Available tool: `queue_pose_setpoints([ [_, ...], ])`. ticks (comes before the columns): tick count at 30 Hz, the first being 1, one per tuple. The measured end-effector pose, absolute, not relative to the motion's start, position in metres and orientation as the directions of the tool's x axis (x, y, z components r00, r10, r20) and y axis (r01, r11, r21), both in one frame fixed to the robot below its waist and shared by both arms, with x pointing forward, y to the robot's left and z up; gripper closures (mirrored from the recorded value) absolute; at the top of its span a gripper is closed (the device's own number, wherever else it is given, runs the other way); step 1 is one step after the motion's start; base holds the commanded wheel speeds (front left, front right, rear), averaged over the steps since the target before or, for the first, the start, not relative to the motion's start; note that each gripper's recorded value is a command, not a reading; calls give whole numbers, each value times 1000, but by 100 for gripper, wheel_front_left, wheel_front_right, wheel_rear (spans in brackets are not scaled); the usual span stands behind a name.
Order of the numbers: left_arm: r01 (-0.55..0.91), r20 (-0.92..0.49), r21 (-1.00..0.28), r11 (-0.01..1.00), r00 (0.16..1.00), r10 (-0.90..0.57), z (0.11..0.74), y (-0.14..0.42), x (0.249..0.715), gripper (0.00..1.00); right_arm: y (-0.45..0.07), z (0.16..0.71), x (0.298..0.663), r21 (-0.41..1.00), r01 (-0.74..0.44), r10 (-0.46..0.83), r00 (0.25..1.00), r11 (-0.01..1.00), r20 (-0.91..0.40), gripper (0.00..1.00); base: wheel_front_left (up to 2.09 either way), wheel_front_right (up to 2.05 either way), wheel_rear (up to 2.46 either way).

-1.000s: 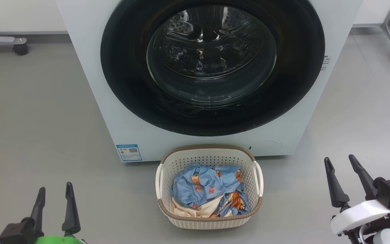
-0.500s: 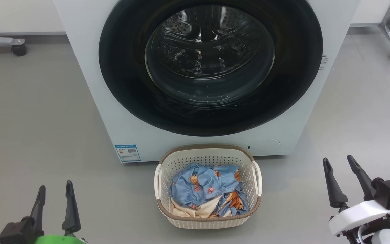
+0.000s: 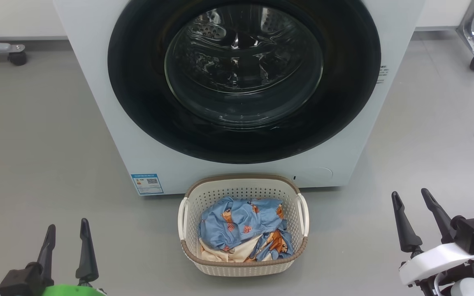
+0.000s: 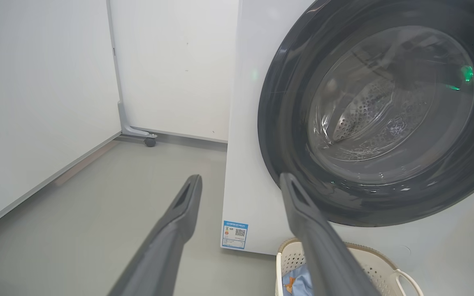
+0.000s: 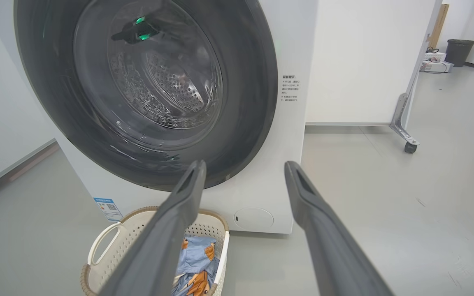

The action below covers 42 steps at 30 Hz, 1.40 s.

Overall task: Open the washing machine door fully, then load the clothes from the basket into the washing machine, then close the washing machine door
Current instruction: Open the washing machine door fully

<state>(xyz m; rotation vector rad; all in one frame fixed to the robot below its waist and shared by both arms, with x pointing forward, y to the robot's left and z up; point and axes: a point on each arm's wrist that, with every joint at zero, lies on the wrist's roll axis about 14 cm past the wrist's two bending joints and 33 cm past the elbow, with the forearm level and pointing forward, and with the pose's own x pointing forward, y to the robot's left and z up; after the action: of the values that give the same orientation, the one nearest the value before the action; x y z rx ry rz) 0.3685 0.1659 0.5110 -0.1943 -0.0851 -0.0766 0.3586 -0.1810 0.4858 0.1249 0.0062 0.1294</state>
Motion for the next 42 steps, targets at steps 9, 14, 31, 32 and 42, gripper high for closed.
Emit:
queue_pose_setpoints([
  [9, 84, 90, -193, 978, 994, -68, 510, 166, 369, 0, -181, 485, 359, 127, -127, 128, 992, 984, 0, 0, 61, 61, -122],
  [14, 83, 90, -199, 976, 994, -66, 510, 166, 369, 0, -181, 485, 359, 129, -127, 128, 992, 984, 0, 0, 78, 78, -156],
  [31, 75, 112, -232, 970, 992, -50, 516, 169, 370, 0, -179, 483, 359, 128, -130, 132, 991, 983, -6, 0, 67, 67, -134],
  [32, 75, 112, -232, 970, 992, -50, 516, 169, 370, 0, -179, 483, 359, 128, -130, 132, 991, 983, -6, 0, 47, 47, -95],
  [42, 75, 110, -233, 970, 993, -50, 516, 169, 370, 0, -179, 482, 359, 127, -131, 133, 991, 983, -8, 0, 32, 32, -64],
])
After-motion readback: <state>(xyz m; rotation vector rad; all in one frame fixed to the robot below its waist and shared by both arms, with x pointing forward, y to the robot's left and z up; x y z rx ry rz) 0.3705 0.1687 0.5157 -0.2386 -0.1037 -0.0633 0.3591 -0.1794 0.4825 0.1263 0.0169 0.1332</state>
